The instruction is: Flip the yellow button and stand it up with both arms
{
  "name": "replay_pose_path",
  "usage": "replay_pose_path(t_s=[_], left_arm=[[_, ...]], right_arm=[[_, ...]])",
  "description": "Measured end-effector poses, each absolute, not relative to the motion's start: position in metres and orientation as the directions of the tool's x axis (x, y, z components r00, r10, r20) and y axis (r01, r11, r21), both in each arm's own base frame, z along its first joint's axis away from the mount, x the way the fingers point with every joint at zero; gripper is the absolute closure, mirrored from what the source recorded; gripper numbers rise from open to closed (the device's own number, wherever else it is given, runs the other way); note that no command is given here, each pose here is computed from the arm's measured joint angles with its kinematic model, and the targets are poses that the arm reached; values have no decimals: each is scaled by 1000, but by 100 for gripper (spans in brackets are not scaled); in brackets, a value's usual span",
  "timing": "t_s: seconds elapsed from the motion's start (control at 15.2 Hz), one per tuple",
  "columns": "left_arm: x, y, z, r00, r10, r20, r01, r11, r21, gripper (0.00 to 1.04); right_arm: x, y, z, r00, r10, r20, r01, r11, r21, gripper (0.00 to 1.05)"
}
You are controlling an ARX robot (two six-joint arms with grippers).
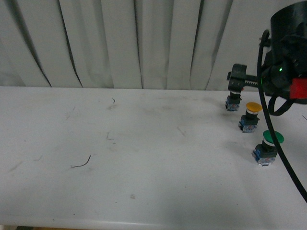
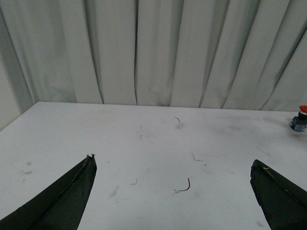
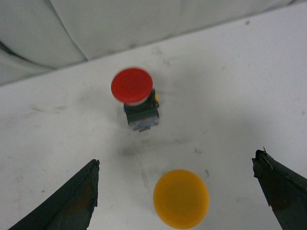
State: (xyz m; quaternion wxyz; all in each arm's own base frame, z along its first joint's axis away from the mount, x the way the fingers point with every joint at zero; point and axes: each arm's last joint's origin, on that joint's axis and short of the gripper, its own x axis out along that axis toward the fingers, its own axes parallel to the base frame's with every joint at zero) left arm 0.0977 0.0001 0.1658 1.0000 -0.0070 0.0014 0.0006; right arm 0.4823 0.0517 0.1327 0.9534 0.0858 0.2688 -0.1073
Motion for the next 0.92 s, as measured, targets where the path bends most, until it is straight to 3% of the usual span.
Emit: replay_pose_path(t_s=[0.26, 0.46, 0.53, 0.59, 0.66, 0.72, 0.79, 0.92], left_arm=[[98, 0, 166, 1000, 1, -3, -1, 1000, -14, 7], [98, 0, 166, 1000, 1, -3, -1, 1000, -14, 7], [98, 0, 166, 1000, 1, -3, -1, 1000, -14, 7], [98, 0, 166, 1000, 1, -3, -1, 1000, -14, 7], [98, 0, 166, 1000, 1, -3, -1, 1000, -14, 7], [98, 0, 166, 1000, 1, -3, -1, 1000, -14, 7], [98, 0, 166, 1000, 0, -3, 0, 1000, -14, 7], [98, 0, 166, 1000, 0, -3, 0, 1000, -14, 7]], right_arm=[[467, 38, 159, 877, -152, -455, 239, 961, 140, 6], [430, 19, 201, 943, -132, -305, 194, 964, 182, 6], [408, 15, 221, 968, -112, -226, 161, 965, 208, 6], [317, 28, 267, 1000, -2, 7, 0, 981, 196, 11], [223, 39, 237, 1000, 4, 10, -4, 999, 37, 49], [181, 31, 181, 999, 3, -39, -2, 1000, 3, 87], [170, 23, 177, 1000, -7, -29, 7, 1000, 0, 103], [161, 17, 183, 1000, -5, 14, 5, 1000, 7, 103]])
